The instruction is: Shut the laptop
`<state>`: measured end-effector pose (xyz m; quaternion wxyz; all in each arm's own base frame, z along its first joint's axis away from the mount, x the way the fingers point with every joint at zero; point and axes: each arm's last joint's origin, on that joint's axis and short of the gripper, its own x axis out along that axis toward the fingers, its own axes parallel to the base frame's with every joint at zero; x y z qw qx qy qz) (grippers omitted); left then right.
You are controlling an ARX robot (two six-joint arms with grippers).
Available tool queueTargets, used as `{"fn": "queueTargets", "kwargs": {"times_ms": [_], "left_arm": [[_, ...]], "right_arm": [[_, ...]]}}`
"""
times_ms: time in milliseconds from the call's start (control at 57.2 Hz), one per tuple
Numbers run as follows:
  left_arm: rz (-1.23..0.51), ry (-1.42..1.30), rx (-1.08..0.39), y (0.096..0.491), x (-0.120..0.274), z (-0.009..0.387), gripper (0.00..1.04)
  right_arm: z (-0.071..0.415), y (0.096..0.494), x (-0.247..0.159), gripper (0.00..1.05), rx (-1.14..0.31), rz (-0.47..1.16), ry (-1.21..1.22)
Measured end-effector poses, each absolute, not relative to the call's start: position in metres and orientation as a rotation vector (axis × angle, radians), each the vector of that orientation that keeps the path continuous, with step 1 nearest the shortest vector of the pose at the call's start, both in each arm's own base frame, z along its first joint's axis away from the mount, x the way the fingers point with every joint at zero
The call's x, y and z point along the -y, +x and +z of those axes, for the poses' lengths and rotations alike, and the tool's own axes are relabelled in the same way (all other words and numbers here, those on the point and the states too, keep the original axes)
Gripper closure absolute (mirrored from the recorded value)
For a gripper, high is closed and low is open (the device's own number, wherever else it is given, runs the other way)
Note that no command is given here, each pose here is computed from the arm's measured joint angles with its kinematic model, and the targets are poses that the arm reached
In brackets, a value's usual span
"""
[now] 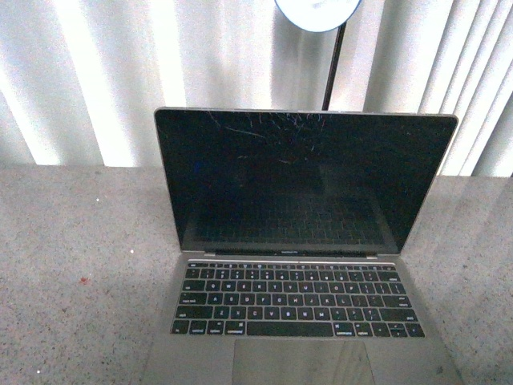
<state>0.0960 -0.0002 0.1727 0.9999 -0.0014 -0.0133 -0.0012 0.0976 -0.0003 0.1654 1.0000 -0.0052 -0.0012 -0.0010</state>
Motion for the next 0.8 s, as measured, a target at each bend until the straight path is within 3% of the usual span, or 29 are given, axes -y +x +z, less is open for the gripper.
{"fn": "queueTargets", "kwargs": {"times_ms": [804], "left_arm": [[0.003,-0.006,0.026,0.096,0.0001,0.1729,0.07]], "right_arm": [[0.1653,0.0976,0.0002,0.07,0.002,-0.001,-0.01]]}}
